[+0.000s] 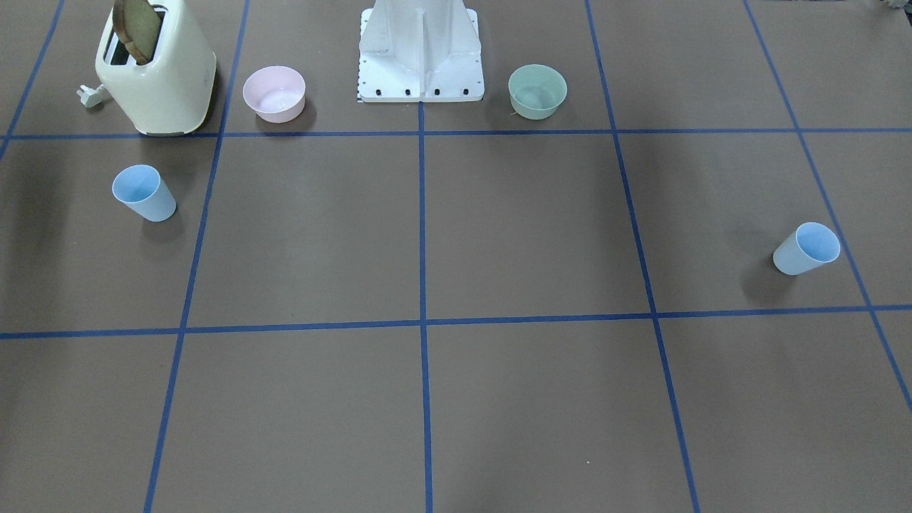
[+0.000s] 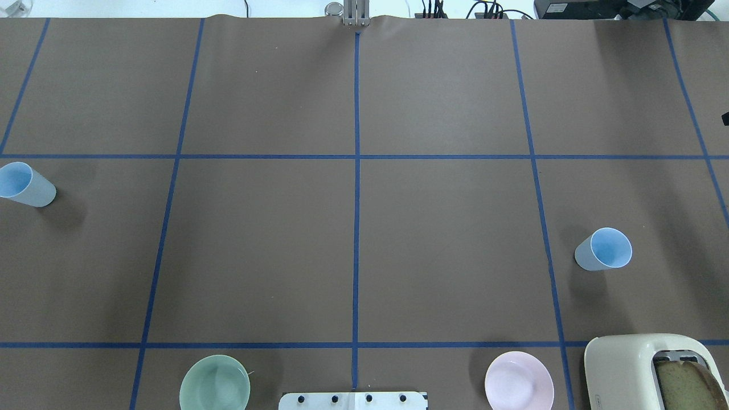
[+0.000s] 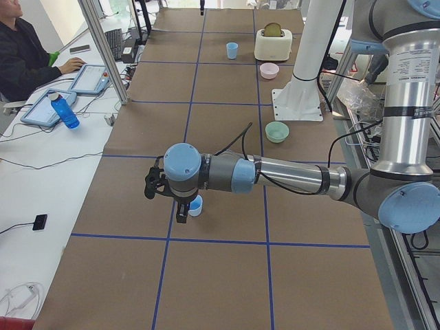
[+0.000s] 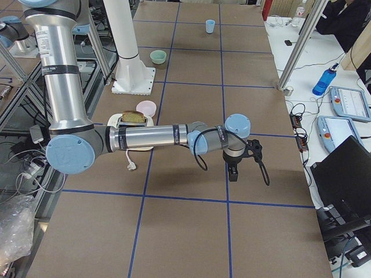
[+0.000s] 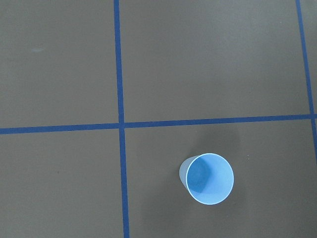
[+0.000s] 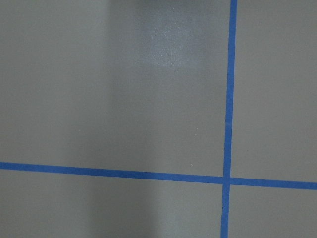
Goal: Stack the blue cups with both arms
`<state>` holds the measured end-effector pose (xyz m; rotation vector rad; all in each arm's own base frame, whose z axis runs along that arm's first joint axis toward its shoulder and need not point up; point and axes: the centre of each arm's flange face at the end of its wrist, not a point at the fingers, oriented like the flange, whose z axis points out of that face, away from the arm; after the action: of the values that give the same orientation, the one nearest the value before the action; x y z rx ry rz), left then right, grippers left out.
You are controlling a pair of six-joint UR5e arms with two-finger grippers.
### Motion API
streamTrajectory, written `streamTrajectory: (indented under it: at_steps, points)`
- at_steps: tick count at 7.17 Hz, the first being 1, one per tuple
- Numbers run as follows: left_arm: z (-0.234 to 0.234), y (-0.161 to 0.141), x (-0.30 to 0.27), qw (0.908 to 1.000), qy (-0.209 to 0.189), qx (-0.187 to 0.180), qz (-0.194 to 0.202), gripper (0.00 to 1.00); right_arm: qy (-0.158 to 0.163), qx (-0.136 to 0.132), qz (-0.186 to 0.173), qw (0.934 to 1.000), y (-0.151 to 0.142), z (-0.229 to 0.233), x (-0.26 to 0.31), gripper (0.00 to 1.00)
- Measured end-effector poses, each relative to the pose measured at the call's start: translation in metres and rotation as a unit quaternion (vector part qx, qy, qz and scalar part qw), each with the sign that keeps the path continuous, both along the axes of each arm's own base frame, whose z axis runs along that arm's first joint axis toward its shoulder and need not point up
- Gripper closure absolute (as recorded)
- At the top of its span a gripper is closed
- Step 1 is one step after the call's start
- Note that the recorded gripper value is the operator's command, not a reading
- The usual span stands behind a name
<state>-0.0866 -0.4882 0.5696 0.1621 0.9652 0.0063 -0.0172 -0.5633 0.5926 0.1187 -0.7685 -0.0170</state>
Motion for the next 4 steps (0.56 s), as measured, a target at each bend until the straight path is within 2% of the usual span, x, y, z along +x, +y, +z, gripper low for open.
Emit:
streamTrajectory:
  at_steps: [2, 4]
  points:
    - [-0.004, -0.013, 0.002, 1.0000, -0.006, 0.004, 0.003, 0.02, -0.006, 0.003, 0.003, 1.0000, 0.008, -0.007, -0.002, 0.00]
    - [-0.004, -0.051, 0.022, 0.9991, -0.034, 0.006, 0.024, 0.02, -0.023, 0.010, 0.025, 0.9994, 0.016, -0.039, -0.002, 0.00]
